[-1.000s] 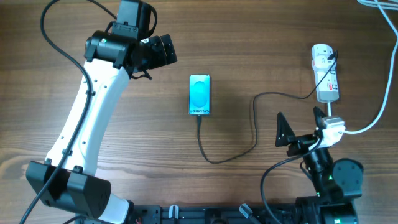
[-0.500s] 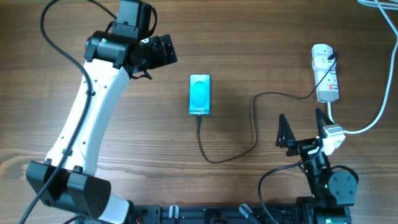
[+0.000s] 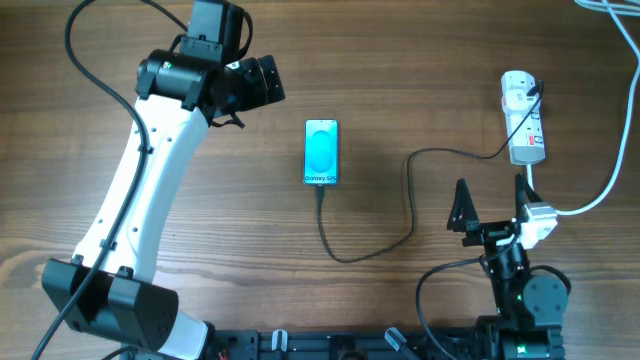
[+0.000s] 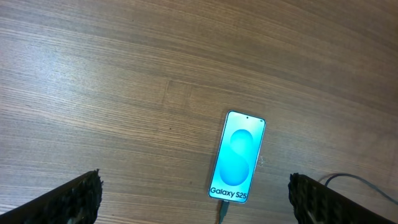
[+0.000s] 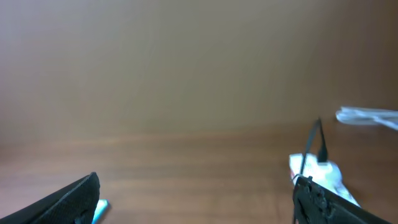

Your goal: Plug charger to phone and switch on socket

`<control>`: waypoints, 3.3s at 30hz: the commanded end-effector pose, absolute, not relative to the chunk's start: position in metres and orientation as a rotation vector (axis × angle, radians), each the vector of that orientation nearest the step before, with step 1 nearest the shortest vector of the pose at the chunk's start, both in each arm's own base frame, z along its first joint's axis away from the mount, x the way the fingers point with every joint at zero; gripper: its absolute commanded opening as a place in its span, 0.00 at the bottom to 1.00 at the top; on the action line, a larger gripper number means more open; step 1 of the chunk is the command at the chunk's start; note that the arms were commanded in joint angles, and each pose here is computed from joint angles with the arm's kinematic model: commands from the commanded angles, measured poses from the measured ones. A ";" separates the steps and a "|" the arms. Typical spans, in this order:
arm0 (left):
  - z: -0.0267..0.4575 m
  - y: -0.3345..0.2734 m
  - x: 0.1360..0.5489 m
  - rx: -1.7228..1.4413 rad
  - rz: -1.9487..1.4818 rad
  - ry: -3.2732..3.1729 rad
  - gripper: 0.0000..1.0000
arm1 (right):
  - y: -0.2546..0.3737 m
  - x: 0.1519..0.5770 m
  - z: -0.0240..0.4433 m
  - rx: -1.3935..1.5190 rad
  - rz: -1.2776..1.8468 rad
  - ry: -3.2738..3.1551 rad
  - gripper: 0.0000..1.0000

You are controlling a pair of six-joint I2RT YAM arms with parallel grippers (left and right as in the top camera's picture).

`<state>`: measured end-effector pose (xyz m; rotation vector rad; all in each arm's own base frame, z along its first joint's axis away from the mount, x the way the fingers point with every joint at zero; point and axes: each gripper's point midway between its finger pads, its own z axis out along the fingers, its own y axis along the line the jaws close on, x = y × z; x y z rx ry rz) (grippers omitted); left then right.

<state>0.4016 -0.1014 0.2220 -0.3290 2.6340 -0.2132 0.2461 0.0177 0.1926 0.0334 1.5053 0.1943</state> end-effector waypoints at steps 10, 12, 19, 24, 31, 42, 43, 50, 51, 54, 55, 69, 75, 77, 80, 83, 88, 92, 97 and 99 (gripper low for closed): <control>0.224 -0.099 0.403 -0.357 -0.204 2.622 1.00 | 0.009 0.247 0.175 -0.003 0.085 1.572 1.00; 0.224 -0.099 0.403 -0.357 -0.204 2.622 1.00 | 0.007 0.247 0.175 -0.006 0.070 1.572 1.00; 0.224 -0.099 0.403 -0.357 -0.204 2.622 1.00 | -0.001 0.247 0.174 -0.011 0.011 1.572 1.00; 0.224 -0.099 0.403 -0.357 -0.204 2.622 1.00 | -0.001 0.247 0.174 -0.011 0.011 1.572 1.00; 0.224 -0.099 0.403 -0.357 -0.204 2.622 1.00 | -0.001 0.247 0.174 -0.003 0.021 1.573 1.00; 0.224 -0.099 0.403 -0.357 -0.204 2.622 1.00 | -0.001 0.247 0.174 0.006 0.030 1.573 1.00; 0.224 -0.099 0.403 -0.357 -0.204 2.622 1.00 | -0.001 0.247 0.174 0.004 0.028 1.573 1.00; 0.224 -0.099 0.403 -0.357 -0.204 2.622 1.00 | -0.001 0.247 0.174 -0.012 0.012 1.573 1.00; 0.224 -0.099 0.403 -0.357 -0.204 2.622 1.00 | -0.001 0.247 0.174 -0.013 0.012 1.573 1.00; 0.224 -0.099 0.403 -0.357 -0.204 2.622 1.00 | -0.001 0.247 0.174 -0.012 0.012 1.574 1.00; 0.224 -0.099 0.403 -0.357 -0.204 2.622 1.00 | -0.001 0.247 0.174 -0.014 0.010 1.573 1.00; 0.224 -0.099 0.403 -0.357 -0.204 2.622 1.00 | -0.001 0.247 0.175 -0.030 -0.007 1.570 1.00; 0.224 -0.099 0.403 -0.357 -0.204 2.622 1.00 | -0.001 0.247 0.175 -0.030 -0.006 1.570 1.00; 0.224 -0.099 0.403 -0.357 -0.204 2.622 1.00 | -0.001 0.247 0.175 -0.030 -0.007 1.570 1.00; 0.224 -0.099 0.403 -0.357 -0.204 2.622 1.00 | -0.001 0.247 0.175 -0.030 -0.007 1.569 1.00; 0.224 -0.099 0.403 -0.357 -0.204 2.622 1.00 | -0.001 0.247 0.175 -0.031 -0.007 1.570 1.00; 0.224 -0.099 0.403 -0.357 -0.204 2.622 1.00 | -0.001 0.247 0.175 -0.030 -0.006 1.570 1.00; 0.224 -0.099 0.403 -0.357 -0.204 2.621 1.00 | -0.001 0.247 0.175 -0.030 -0.006 1.570 1.00; 0.224 -0.099 0.403 -0.357 -0.204 2.622 1.00 | -0.001 0.247 0.175 -0.030 -0.007 1.570 1.00; 0.224 -0.099 0.403 -0.357 -0.204 2.622 1.00 | -0.001 0.247 0.175 -0.031 -0.007 1.570 1.00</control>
